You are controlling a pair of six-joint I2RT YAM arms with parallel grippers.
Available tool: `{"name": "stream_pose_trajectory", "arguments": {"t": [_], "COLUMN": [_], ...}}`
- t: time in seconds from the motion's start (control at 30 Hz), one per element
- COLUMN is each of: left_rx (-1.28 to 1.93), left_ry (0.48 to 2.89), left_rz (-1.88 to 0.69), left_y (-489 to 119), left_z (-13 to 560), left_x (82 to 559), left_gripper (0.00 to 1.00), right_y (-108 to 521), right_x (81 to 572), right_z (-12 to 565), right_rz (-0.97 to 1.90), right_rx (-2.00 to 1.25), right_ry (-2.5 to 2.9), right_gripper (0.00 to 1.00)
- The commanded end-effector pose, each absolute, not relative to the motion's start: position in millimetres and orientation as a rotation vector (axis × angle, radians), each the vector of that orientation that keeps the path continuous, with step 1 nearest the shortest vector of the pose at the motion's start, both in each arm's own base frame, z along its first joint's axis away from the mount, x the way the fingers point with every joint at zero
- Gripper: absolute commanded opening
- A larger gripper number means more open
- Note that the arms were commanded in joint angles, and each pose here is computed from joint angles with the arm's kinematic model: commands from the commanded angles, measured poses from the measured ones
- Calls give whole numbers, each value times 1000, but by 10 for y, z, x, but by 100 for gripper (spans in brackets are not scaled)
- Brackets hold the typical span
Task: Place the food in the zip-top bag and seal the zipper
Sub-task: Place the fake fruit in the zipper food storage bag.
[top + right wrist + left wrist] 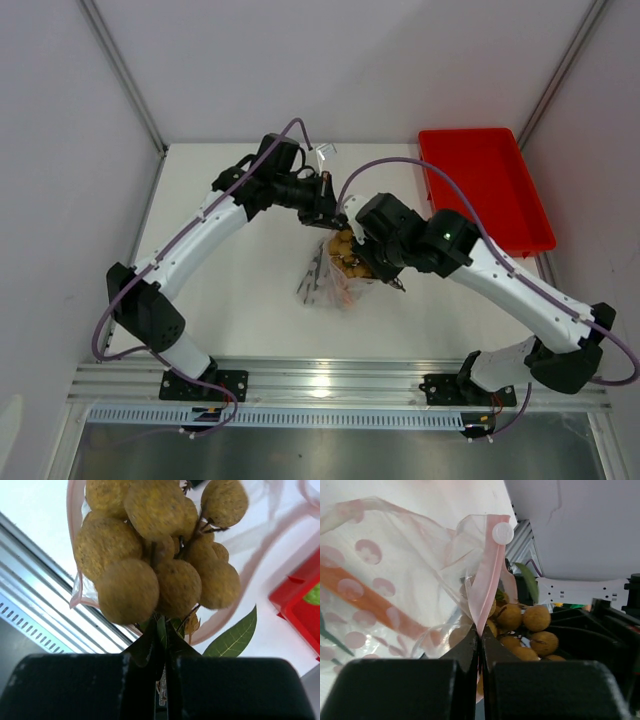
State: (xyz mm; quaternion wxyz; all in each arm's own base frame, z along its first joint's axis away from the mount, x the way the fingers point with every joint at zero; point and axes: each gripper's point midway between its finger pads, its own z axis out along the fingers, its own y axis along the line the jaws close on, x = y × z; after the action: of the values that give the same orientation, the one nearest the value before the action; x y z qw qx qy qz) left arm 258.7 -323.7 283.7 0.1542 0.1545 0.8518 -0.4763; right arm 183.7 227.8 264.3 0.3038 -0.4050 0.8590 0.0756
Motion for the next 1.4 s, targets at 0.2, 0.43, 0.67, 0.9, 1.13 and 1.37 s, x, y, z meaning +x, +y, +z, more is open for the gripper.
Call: {"name": "stream_pose_trajectory", "arguments": {"t": [0.2, 0.43, 0.67, 0.9, 1.13, 1.37], "left_rx": [561, 524, 503, 484, 500, 512], "left_ry": [2266, 2251, 2268, 2273, 2260, 2251], "left_rz": [-1387, -1358, -1359, -1343, -1363, -1376], "left_y": [-3123, -3067, -3110, -3121, -3135, -3141], "left_z": [3286, 3313, 3256, 3226, 3264, 3318], "left_x": [2332, 2303, 2355, 2417, 2392, 2375], "left_gripper": [1, 0, 1, 1, 1, 1], "right_y": [2407, 2380, 2531, 2325, 2006, 1865], "right_x": [1999, 2145, 2075, 1967, 1798, 1757], "right_z": [2472, 2739, 3192, 3384, 2975, 2712], "right_rz": [261, 389, 646, 733, 655, 628], "right_rx": [-1051, -797, -678, -495, -366, -279], "right_ry": [2436, 2423, 2275, 2234, 2332, 2382], "right_gripper": [17, 60, 76, 79, 77, 73]}}
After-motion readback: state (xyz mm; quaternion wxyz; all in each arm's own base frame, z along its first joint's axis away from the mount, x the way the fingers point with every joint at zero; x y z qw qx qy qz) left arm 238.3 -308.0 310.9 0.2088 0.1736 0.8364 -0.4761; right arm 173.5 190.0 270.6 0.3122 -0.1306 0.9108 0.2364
